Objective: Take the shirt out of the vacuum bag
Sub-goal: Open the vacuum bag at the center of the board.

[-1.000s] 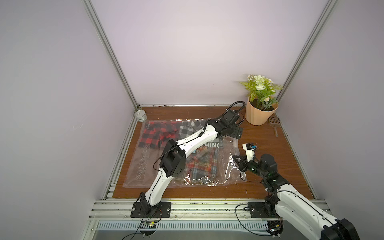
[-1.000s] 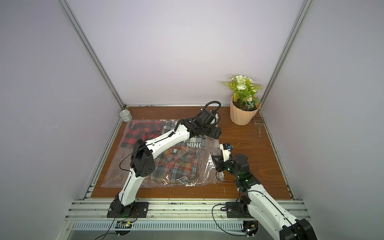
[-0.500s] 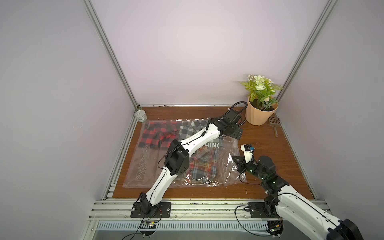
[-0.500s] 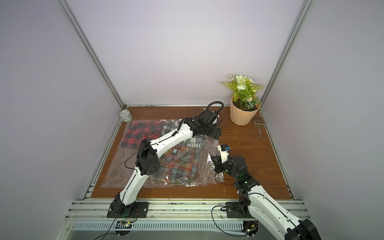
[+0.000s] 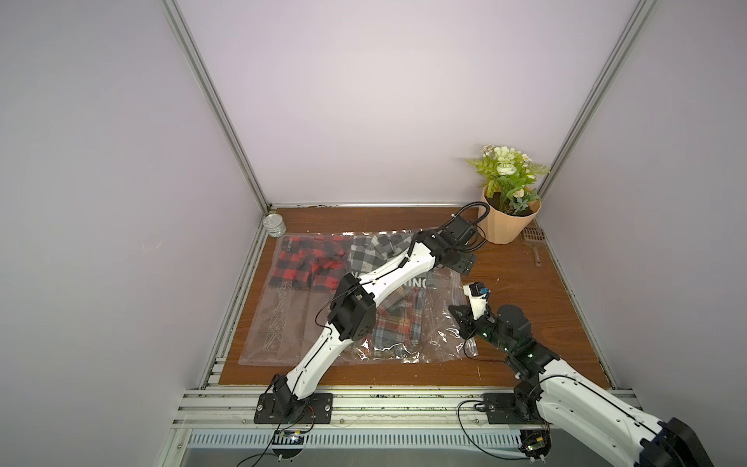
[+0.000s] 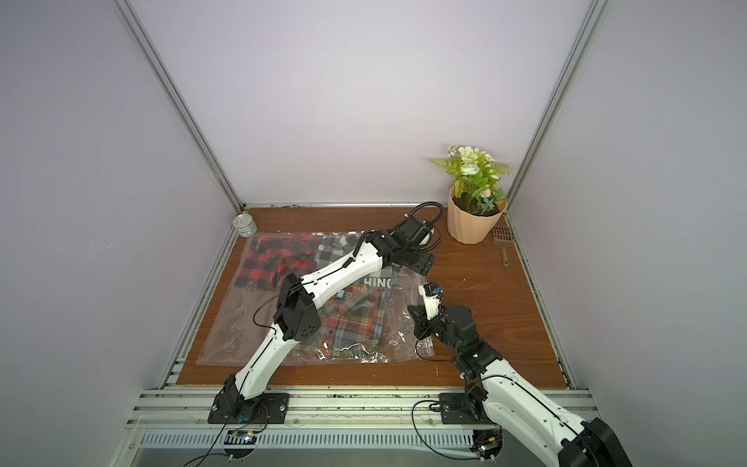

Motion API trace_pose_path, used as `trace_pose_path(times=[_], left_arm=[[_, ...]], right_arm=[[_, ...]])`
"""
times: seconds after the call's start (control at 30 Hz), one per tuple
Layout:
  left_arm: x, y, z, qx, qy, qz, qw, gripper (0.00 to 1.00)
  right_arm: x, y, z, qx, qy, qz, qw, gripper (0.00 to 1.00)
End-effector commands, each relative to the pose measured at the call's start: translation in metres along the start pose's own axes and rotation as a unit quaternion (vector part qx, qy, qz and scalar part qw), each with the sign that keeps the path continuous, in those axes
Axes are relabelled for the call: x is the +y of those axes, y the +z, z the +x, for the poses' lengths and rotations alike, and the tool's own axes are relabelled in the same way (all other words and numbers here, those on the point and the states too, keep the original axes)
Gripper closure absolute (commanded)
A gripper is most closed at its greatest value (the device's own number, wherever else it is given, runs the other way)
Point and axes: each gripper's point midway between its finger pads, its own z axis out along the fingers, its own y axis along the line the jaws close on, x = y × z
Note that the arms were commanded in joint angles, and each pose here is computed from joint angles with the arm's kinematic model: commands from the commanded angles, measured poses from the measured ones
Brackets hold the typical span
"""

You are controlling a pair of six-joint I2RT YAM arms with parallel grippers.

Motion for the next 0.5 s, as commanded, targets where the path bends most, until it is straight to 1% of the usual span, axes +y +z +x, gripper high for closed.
trace_pose_path(times=[0.0,0.1,0.13,0.27,0.47], left_arm=[[-0.002,0.003,0.012,0.023,0.017,-0.012,1.000,0.20],[0.002,0.000,0.014,0.027,0.026,-0.024,0.999,0.21],[0.005,-0.001,0.015,0.029,0.032,-0.032,0.999,0.20],[0.016,-0.011,0.015,0.034,0.051,-0.061,0.996,0.20],[0.018,-0.028,0.013,0.033,0.075,-0.079,0.993,0.21]], right_arm=[[0.008,0.000,-0.016,-0.021,-0.022,-0.007,1.000,0.94],[0.011,0.002,-0.014,-0.017,-0.027,-0.007,0.999,0.94],[0.011,0.003,-0.013,-0.013,-0.030,-0.006,0.999,0.94],[0.015,0.006,-0.011,-0.006,-0.037,-0.007,0.999,0.93],[0.022,0.008,-0.012,-0.006,-0.053,-0.005,0.999,0.93]])
